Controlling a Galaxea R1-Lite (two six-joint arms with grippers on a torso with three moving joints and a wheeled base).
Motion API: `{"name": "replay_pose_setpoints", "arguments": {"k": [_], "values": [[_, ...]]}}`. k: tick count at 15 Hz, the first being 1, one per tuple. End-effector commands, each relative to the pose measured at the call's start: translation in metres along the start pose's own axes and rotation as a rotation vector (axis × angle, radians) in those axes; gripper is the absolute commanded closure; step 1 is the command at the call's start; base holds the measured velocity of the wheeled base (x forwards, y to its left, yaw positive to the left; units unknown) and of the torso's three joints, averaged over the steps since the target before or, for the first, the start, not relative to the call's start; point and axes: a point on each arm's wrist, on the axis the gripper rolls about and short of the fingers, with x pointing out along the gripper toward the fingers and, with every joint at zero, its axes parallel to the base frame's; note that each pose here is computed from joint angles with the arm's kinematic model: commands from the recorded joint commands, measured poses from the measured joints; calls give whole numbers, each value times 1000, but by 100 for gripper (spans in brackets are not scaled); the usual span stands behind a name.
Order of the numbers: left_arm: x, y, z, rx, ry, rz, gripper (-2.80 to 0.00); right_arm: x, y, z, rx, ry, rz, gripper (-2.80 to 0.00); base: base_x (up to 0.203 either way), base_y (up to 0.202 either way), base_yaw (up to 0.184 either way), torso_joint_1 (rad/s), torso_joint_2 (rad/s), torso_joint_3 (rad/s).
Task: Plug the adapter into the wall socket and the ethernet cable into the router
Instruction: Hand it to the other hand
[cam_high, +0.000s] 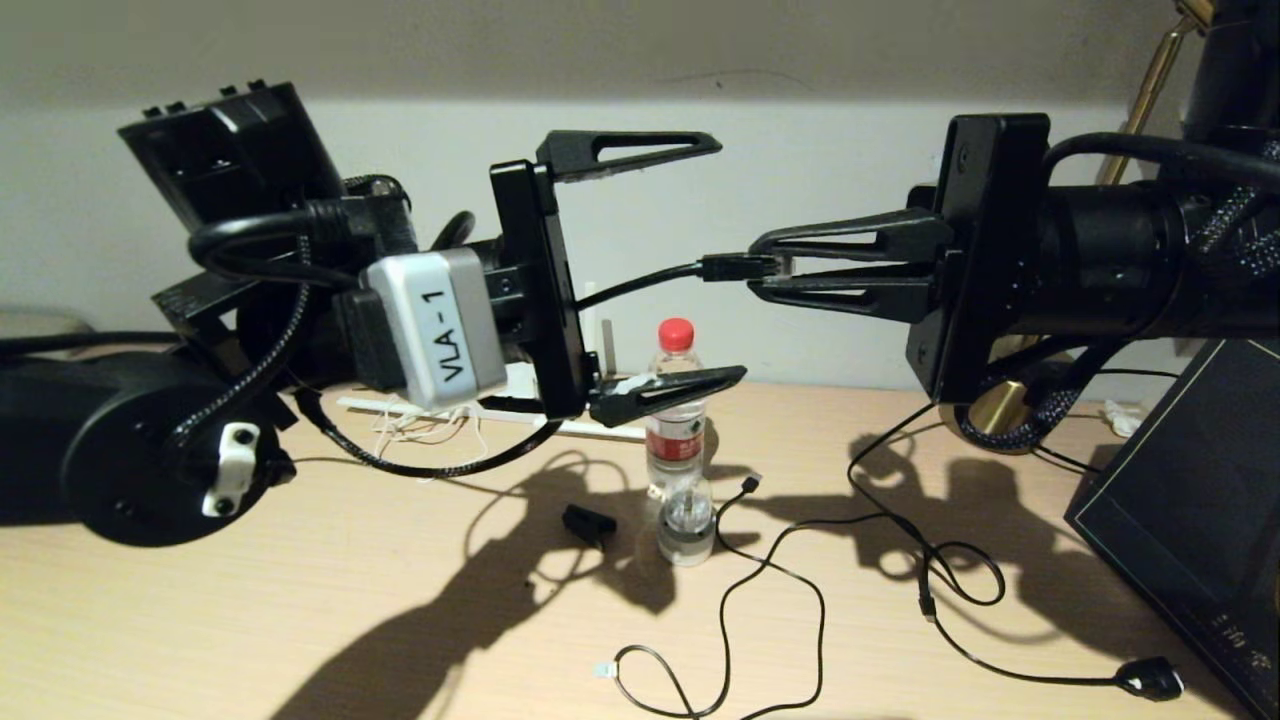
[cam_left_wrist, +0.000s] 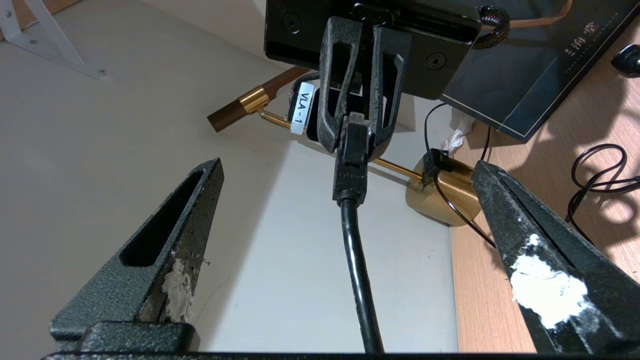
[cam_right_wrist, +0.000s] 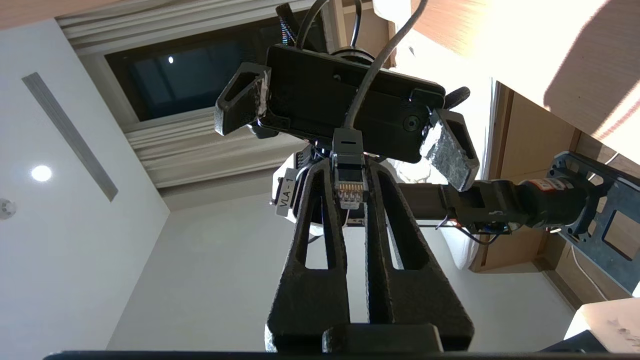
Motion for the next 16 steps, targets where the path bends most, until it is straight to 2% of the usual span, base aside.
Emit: {"name": "replay_pose_setpoints", "arguments": {"k": [1, 16], "values": [[1, -1, -1, 7, -6, -2, 0, 0, 0, 0, 7, 5, 2, 0, 0, 0, 0, 0, 0, 0], [6, -6, 0, -2, -18, -11, 0, 1, 0, 0, 9, 6, 0, 0, 0, 0, 0, 0, 0, 0]]}}
